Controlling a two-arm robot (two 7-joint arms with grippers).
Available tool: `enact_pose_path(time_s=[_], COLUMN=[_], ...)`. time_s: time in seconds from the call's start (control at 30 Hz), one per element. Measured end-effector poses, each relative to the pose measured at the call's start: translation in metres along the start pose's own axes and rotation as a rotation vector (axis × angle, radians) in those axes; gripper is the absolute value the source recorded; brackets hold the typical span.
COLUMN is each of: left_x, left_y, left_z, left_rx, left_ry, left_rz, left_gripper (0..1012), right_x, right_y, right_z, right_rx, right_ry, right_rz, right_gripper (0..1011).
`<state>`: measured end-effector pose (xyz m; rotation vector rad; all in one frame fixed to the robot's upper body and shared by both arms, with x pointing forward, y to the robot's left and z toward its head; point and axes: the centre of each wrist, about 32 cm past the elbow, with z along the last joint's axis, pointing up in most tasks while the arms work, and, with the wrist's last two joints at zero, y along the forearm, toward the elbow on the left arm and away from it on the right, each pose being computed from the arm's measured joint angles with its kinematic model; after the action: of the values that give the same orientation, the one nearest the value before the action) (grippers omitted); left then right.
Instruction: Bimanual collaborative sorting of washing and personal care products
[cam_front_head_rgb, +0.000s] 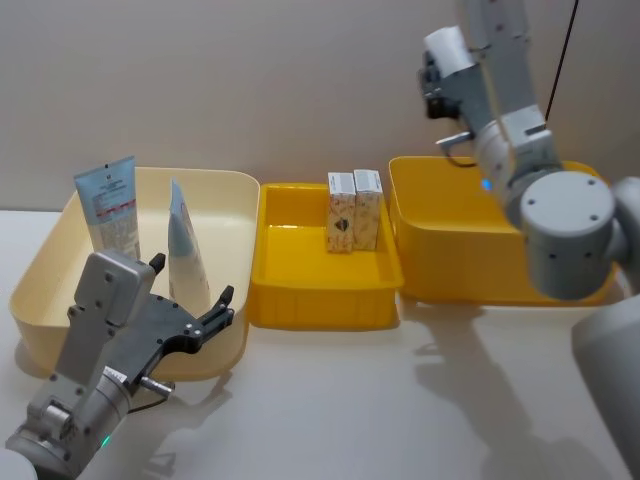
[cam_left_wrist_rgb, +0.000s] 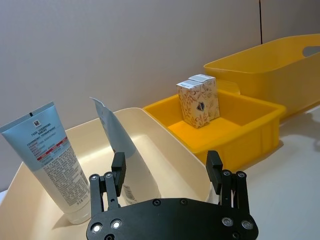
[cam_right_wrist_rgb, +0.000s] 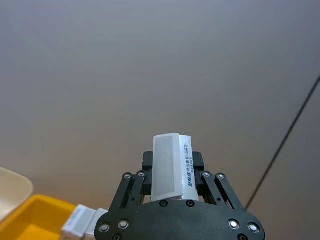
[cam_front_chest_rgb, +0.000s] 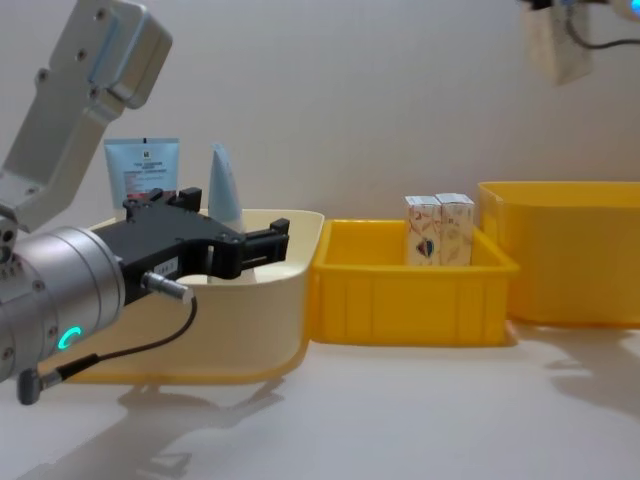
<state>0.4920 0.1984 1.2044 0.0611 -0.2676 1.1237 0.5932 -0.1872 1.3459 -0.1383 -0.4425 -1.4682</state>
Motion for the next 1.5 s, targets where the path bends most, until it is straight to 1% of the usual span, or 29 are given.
enact_pose_path(time_s=[0.07, 0.17, 0.2, 0.27, 0.3, 0.37, 0.4, 0.43, 0.53, 0.63, 0.67, 0.8, 0.83, 0.9, 0.93, 1.0, 1.13, 1.17, 1.2, 1.23, 1.33, 1.43, 1.47, 1.5], left_x=[0.0, 0.0, 0.0, 0.0, 0.0, 0.0, 0.0, 0.0, 0.0, 0.0, 0.0, 0.0, 0.0, 0.0, 0.0, 0.0, 0.0, 0.0, 0.0, 0.0, 0.0, 0.0, 0.0, 0.0], left_y=[0.0, 0.0, 0.0, 0.0, 0.0, 0.0, 0.0, 0.0, 0.0, 0.0, 0.0, 0.0, 0.0, 0.0, 0.0, 0.0, 0.0, 0.0, 0.0, 0.0, 0.0, 0.0, 0.0, 0.0], left_z=[0.0, 0.0, 0.0, 0.0, 0.0, 0.0, 0.0, 0.0, 0.0, 0.0, 0.0, 0.0, 0.0, 0.0, 0.0, 0.0, 0.0, 0.0, 0.0, 0.0, 0.0, 0.0, 0.0, 0.0], left_rx=[0.0, 0.0, 0.0, 0.0, 0.0, 0.0, 0.0, 0.0, 0.0, 0.0, 0.0, 0.0, 0.0, 0.0, 0.0, 0.0, 0.0, 0.0, 0.0, 0.0, 0.0, 0.0, 0.0, 0.0], left_ry=[0.0, 0.0, 0.0, 0.0, 0.0, 0.0, 0.0, 0.0, 0.0, 0.0, 0.0, 0.0, 0.0, 0.0, 0.0, 0.0, 0.0, 0.0, 0.0, 0.0, 0.0, 0.0, 0.0, 0.0], left_rz=[0.0, 0.0, 0.0, 0.0, 0.0, 0.0, 0.0, 0.0, 0.0, 0.0, 0.0, 0.0, 0.0, 0.0, 0.0, 0.0, 0.0, 0.0, 0.0, 0.0, 0.0, 0.0, 0.0, 0.0], left_gripper=[1002, 1002, 1002, 1002, 1002, 1002, 1002, 1002, 1001, 1002, 1002, 1002, 1002, 1002, 1002, 1002, 1002, 1002, 1002, 1002, 1002, 1002, 1002, 1002], right_x=[0.01, 0.018, 0.023, 0.028, 0.032, 0.036, 0.039, 0.039, 0.045, 0.047, 0.049, 0.05, 0.051, 0.051, 0.051, 0.05, 0.05, 0.05, 0.05, 0.05, 0.049, 0.049, 0.049, 0.048], right_y=[0.0, 0.001, 0.001, 0.002, 0.004, 0.005, 0.007, 0.007, 0.011, 0.014, 0.017, 0.022, 0.024, 0.026, 0.029, 0.031, 0.035, 0.035, 0.036, 0.036, 0.038, 0.039, 0.039, 0.039], right_z=[-0.002, -0.004, -0.006, -0.01, -0.014, -0.019, -0.025, -0.025, -0.037, -0.043, -0.048, -0.057, -0.061, -0.064, -0.068, -0.071, -0.077, -0.079, -0.08, -0.08, -0.083, -0.085, -0.086, -0.086], right_rx=[0.005, 0.005, 0.002, -0.003, -0.014, -0.024, -0.038, -0.038, -0.07, -0.087, -0.102, -0.131, -0.145, -0.154, -0.165, -0.174, -0.195, -0.198, -0.202, -0.204, -0.213, -0.219, -0.22, -0.223], right_ry=[-0.03, -0.053, -0.067, -0.083, -0.095, -0.106, -0.113, -0.113, -0.117, -0.113, -0.107, -0.079, -0.065, -0.051, -0.039, -0.027, -0.001, 0.003, 0.007, 0.009, 0.023, 0.029, 0.031, 0.035], right_rz=[-0.042, -0.073, -0.093, -0.113, -0.131, -0.146, -0.161, -0.161, -0.184, -0.19, -0.193, -0.195, -0.192, -0.187, -0.183, -0.179, -0.169, -0.168, -0.167, -0.166, -0.161, -0.159, -0.158, -0.157], right_gripper=[438, 438, 438, 438, 438, 438, 436, 436, 438, 438, 438, 438, 438, 466, 502, 583, 697, 740, 752, 807, 867, 948, 991, 1001])
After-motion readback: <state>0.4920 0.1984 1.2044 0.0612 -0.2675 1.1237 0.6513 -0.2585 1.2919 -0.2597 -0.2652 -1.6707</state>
